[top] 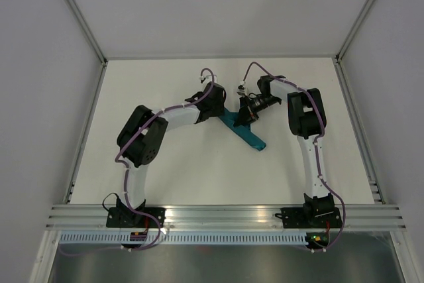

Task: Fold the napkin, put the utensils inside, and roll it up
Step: Roll the napkin with the utensil

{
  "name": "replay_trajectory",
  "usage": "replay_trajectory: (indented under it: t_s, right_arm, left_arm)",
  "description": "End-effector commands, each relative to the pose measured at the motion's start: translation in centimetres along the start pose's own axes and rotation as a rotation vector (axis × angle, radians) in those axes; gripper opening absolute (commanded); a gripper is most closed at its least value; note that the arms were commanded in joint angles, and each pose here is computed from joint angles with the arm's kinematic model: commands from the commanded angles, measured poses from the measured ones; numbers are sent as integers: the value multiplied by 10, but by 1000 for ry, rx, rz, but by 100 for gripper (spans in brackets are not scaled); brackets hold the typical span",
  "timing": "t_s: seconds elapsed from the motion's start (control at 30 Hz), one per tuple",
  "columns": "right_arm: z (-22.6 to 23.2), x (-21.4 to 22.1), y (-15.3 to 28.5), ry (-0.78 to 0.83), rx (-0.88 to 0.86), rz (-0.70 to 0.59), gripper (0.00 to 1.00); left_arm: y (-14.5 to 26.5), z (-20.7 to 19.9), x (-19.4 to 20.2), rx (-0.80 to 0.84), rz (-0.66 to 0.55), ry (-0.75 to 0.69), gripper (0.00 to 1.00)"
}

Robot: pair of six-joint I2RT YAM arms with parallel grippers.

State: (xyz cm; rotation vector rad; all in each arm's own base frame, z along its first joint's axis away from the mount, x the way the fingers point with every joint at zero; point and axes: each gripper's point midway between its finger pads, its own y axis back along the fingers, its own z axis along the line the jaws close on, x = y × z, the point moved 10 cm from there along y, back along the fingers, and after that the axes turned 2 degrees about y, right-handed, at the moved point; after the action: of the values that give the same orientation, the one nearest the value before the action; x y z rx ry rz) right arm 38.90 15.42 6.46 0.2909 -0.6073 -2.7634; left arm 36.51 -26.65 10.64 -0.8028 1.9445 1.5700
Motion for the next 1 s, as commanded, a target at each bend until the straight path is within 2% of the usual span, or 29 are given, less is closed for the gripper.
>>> replay_trajectory:
  t_s: [0.0, 0.13, 0.23, 0.27, 0.37, 0.43, 0.67, 0.77, 0.9, 0.93, 0.97]
  right_arm:
    - [-22, 2, -5, 20, 99, 31, 24]
    - [-18, -2, -2, 39, 121, 18, 29]
    - [-13, -5, 3, 74, 176, -3, 40]
    - [-12, -4, 4, 68, 199, -9, 47]
    - [9, -12, 19, 144, 294, -74, 61]
    - [16, -17, 24, 189, 340, -117, 65]
    - [60, -16, 53, 375, 510, -259, 69]
    - [79, -6, 59, 544, 591, -339, 68]
    - [104, 26, 38, 793, 767, -379, 67]
    - [97, 42, 28, 821, 794, -344, 67]
    - [109, 43, 28, 890, 824, -384, 67]
  left_arm:
    - [-2, -4, -6, -18, -25, -55, 61]
    - [-6, -4, -2, -20, -8, -56, 58]
    - [-8, -4, 1, -39, 4, -55, 50]
    - [-9, -2, 1, -48, 4, -51, 45]
    - [-9, -2, 2, -61, 13, -53, 39]
    - [-11, -1, 4, -72, 24, -55, 38]
    - [-15, -2, 7, -80, 46, -66, 36]
    - [-15, -3, 6, -82, 54, -63, 36]
    - [-16, -4, 4, -82, 57, -63, 36]
    - [-15, -3, 4, -83, 57, -62, 36]
    - [-15, -4, 3, -82, 55, -61, 36]
